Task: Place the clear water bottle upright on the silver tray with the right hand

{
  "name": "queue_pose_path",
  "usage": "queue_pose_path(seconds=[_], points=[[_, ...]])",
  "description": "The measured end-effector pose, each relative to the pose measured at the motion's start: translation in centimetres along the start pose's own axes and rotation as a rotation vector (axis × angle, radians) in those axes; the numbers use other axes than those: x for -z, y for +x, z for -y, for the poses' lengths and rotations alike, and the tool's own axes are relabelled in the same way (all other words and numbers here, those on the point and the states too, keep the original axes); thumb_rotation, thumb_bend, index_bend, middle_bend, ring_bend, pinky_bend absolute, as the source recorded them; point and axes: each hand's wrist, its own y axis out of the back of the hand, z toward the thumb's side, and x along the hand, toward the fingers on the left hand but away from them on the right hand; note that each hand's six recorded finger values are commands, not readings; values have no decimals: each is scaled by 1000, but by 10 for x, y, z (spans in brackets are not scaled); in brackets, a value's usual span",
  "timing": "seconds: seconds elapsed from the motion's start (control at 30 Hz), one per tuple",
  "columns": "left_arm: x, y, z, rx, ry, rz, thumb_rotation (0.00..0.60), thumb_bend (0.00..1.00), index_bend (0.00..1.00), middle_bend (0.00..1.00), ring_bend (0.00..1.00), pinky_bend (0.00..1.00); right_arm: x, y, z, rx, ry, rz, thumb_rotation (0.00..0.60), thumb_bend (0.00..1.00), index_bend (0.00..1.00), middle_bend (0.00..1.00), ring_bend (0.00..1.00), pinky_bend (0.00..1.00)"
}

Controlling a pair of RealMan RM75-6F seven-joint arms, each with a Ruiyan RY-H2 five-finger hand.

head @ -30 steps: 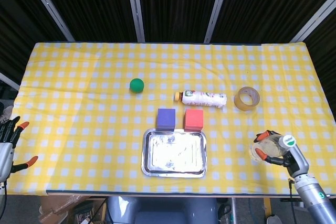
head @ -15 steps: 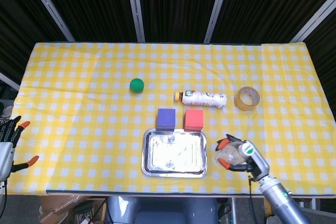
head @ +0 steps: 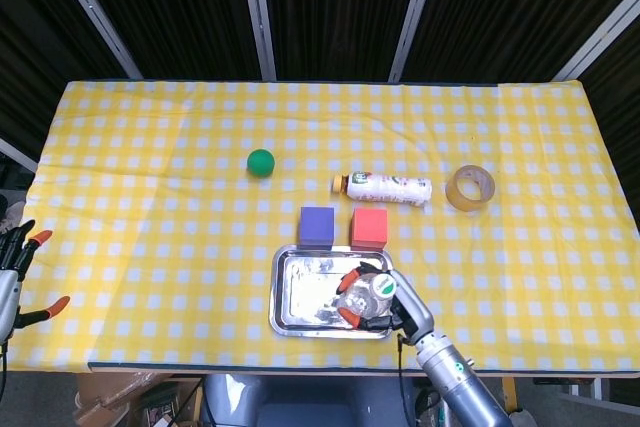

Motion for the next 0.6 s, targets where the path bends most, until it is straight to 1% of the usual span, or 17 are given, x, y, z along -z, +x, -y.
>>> queue_pose_path(seconds=[0.17,0.3,0.4,0.5,0.57,0.6], points=[[-2,-1,1,-1,5,1,600,157,131,0,0,0,9,15,-48,100,14,25,600,612,814,629,287,0],[-3,-2,0,-4,-1,-2,600,157,131,0,0,0,18,40,-99,182,79,43,600,613,814,629,287,0],[-3,-2,-2,-10,-6,-2,600,157,131,0,0,0,25,57,-125,225,85,51,600,614,814,629,287,0],[-3,-2,-3,-10,-8,-2,600,157,131,0,0,0,32,69,-140,238,72,54,600,613,814,629,287,0],[-2,-1,-3,-12,-8,-2,600,157,131,0,0,0,34,73,-141,222,79,51,600,614,814,629,287,0],[-2,-1,-3,-11,-7,-3,600,157,131,0,0,0,35,73,-137,203,84,48,600,614,814,629,287,0]])
